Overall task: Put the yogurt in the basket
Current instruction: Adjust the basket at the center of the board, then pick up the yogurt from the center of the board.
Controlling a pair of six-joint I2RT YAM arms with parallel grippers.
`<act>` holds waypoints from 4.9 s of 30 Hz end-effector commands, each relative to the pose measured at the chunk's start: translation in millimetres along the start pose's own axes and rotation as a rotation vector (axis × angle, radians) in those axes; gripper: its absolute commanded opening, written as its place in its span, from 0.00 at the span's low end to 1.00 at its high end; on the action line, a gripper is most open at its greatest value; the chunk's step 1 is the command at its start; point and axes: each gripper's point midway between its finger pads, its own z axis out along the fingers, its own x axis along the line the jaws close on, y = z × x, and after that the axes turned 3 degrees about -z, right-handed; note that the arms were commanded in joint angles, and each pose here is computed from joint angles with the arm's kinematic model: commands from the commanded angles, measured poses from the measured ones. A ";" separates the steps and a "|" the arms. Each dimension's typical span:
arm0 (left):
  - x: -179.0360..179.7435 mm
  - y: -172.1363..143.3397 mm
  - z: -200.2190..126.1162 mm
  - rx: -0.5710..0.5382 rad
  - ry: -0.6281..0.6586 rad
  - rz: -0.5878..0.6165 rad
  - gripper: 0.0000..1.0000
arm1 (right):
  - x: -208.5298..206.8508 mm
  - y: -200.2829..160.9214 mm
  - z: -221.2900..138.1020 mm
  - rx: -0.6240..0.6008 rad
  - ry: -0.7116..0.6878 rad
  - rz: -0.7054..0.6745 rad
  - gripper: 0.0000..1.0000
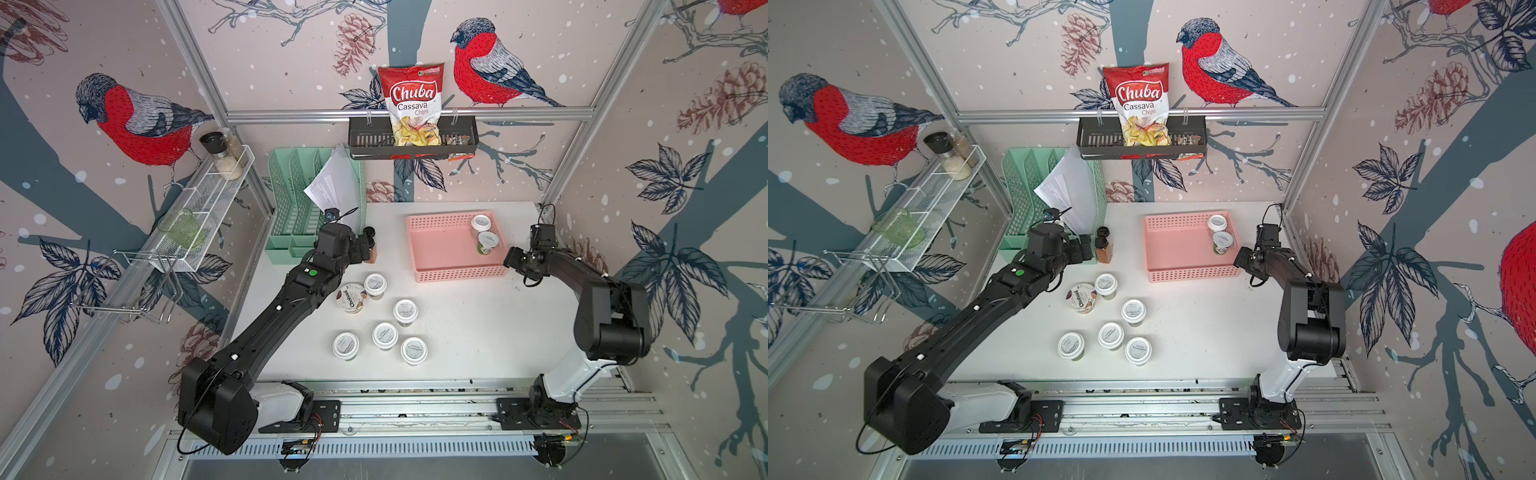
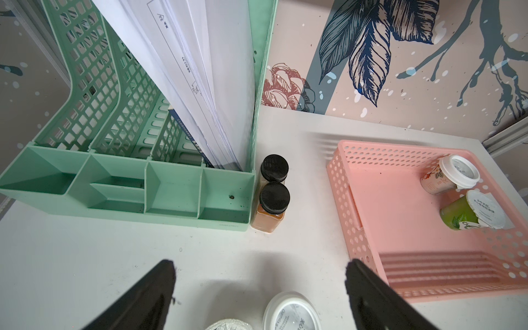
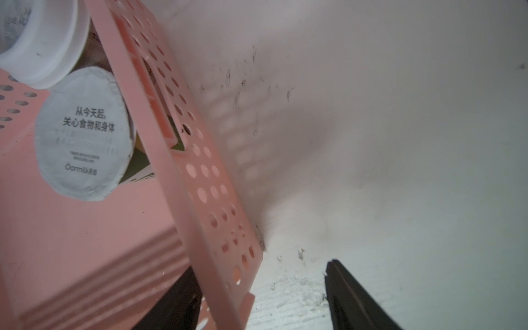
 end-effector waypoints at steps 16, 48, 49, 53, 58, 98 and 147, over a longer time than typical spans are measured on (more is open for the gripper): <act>-1.1 6.3 -2.4 -0.023 -0.009 0.000 0.96 | -3.7 -10.1 -13.9 -0.008 -0.015 -0.012 0.70; 41.3 -1.4 17.3 0.031 0.172 -0.051 0.96 | 303.0 -207.0 -106.1 0.126 0.369 -0.971 1.00; 41.3 -1.0 16.8 0.029 0.172 -0.051 0.96 | 303.1 -212.6 -102.8 0.139 0.360 -0.986 1.00; 41.3 0.1 15.9 0.025 0.168 -0.050 0.96 | 303.2 -230.9 -95.3 0.177 0.344 -1.021 1.00; 39.2 0.4 15.7 0.026 0.157 -0.052 0.96 | 303.7 -239.8 -96.7 0.189 0.345 -1.026 1.00; 35.2 0.7 13.2 0.023 0.132 -0.054 0.96 | 293.7 -256.6 -82.7 0.199 0.271 -1.071 0.95; 32.0 1.1 11.9 0.019 0.120 -0.049 0.96 | 287.8 -260.9 -67.0 0.207 0.238 -1.067 0.92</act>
